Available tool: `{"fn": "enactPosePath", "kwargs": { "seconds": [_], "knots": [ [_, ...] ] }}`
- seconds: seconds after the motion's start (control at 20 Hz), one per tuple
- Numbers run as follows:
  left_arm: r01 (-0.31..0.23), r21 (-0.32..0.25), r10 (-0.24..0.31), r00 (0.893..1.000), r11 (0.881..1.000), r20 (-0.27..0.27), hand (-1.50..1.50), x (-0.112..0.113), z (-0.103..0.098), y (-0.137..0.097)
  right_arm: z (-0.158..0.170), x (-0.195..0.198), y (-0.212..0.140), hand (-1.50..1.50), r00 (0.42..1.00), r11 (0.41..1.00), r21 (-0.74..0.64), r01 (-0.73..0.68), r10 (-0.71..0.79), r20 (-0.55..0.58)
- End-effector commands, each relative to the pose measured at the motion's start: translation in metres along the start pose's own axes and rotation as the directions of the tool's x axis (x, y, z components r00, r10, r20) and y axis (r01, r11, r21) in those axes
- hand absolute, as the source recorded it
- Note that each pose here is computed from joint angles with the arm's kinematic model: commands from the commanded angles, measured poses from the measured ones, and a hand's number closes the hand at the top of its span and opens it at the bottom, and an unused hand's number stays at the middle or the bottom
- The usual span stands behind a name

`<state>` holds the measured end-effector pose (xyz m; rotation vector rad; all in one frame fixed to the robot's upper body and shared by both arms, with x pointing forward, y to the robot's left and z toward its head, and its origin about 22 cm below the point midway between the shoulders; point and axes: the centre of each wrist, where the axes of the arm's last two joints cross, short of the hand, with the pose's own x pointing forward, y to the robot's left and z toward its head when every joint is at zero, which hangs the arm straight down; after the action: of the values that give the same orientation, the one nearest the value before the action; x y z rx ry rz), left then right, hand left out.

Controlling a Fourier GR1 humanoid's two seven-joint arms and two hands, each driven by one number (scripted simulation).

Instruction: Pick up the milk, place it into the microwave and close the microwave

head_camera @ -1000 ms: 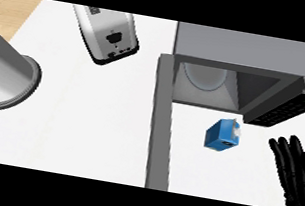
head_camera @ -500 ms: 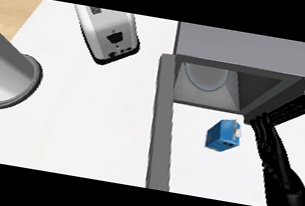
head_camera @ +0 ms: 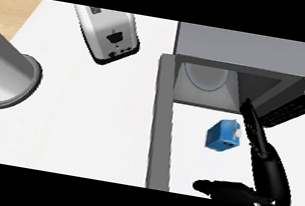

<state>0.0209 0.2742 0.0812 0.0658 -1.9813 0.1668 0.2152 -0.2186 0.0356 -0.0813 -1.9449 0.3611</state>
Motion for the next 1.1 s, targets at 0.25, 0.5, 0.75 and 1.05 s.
{"fn": "enactPosePath", "kwargs": {
  "seconds": [0.25,0.5,0.75,1.05],
  "knots": [
    [-0.018,-0.002,0.018,1.0,1.0,-0.003,-1.5,0.011,0.021,0.008,-0.008,-0.053,-0.019,-1.5,0.995,0.995,-0.069,-0.069,0.063,-0.078],
    [0.004,0.003,-0.004,1.0,1.0,0.001,-1.5,0.004,0.011,0.011,-0.01,-0.079,-0.031,-1.5,0.996,0.997,-0.042,-0.065,0.063,-0.057],
    [-0.017,0.012,0.017,1.0,1.0,0.004,-1.5,0.012,0.03,0.01,-0.015,-0.1,-0.022,-1.5,0.995,0.999,0.018,-0.04,0.042,-0.093],
    [0.0,0.025,0.0,1.0,1.0,0.0,-1.5,0.008,0.034,0.027,0.016,-0.129,-0.006,-1.5,0.99,0.998,0.057,-0.03,0.037,-0.133]
  ]
}}
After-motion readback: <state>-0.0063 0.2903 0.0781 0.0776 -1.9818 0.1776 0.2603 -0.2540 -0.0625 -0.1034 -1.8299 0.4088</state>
